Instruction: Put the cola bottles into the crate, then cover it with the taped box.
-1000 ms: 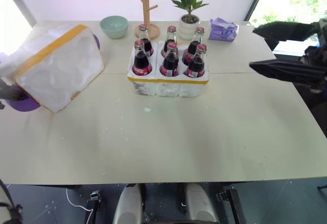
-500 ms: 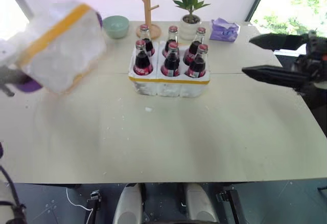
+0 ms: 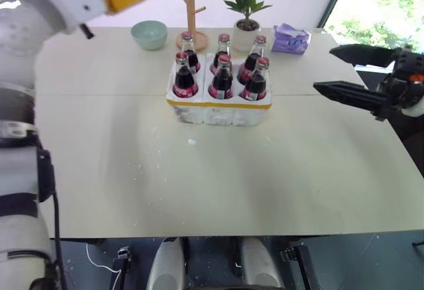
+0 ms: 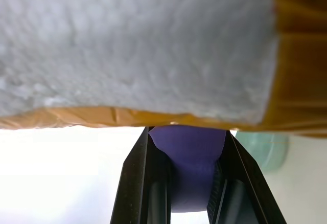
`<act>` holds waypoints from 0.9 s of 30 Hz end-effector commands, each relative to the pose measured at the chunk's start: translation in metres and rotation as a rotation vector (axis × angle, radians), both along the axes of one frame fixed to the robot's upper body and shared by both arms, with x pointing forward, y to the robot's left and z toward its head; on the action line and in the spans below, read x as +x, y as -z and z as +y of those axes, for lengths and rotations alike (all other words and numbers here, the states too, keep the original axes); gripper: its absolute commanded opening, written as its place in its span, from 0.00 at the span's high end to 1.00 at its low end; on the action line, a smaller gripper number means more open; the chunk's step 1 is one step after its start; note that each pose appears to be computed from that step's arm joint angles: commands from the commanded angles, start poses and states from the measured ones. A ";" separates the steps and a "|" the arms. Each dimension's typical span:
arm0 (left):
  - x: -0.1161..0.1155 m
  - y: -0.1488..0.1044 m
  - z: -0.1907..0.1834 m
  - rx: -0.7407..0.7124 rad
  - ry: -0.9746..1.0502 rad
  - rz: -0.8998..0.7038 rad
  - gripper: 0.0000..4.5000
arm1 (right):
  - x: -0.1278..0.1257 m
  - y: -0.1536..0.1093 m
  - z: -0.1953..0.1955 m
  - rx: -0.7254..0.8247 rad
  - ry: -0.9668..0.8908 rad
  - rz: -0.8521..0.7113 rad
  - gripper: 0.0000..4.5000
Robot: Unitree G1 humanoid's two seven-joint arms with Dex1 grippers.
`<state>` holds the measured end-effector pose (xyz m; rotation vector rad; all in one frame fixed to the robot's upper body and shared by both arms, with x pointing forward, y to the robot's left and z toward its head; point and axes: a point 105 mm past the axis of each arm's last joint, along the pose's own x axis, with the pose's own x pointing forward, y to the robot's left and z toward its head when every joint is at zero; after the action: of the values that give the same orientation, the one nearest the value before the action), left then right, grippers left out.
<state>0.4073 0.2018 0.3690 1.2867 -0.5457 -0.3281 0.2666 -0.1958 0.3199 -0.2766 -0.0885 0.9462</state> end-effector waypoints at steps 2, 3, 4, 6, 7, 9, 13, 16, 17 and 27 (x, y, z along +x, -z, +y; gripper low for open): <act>-0.001 0.004 -0.016 0.057 0.028 -0.025 0.94 | -0.009 -0.010 0.000 0.021 0.003 -0.060 0.00; 0.002 0.010 -0.017 0.112 0.004 -0.033 0.94 | -0.010 -0.010 -0.001 0.025 0.008 -0.058 0.00; 0.004 0.015 -0.017 0.151 -0.013 -0.040 0.94 | -0.010 -0.009 -0.001 0.027 0.012 -0.056 0.00; 0.009 0.040 -0.025 0.340 -0.052 -0.091 0.94 | -0.013 -0.008 -0.003 0.040 0.023 -0.058 0.00; 0.011 0.048 -0.027 0.382 -0.065 -0.107 0.94 | -0.013 -0.008 -0.004 0.049 0.030 -0.058 0.00; 0.012 0.058 -0.031 0.402 -0.064 -0.112 0.94 | -0.013 -0.007 -0.004 0.061 0.040 -0.057 0.00; 0.010 0.067 -0.040 0.453 -0.065 -0.158 0.94 | -0.014 -0.005 -0.004 0.072 0.049 -0.057 0.00; 0.008 0.073 -0.045 0.476 -0.057 -0.180 0.94 | -0.012 -0.006 -0.004 0.081 0.053 -0.059 0.00; 0.008 0.076 -0.048 0.477 -0.044 -0.180 0.94 | -0.012 -0.006 -0.004 0.086 0.052 -0.059 0.00; -0.004 0.106 -0.037 0.470 -0.017 -0.130 0.18 | -0.008 -0.004 0.001 0.113 0.031 -0.044 0.00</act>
<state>0.4110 0.1641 0.2422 1.7922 -0.5219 -0.4142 0.2625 -0.1971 0.3146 -0.1885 -0.1280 0.8852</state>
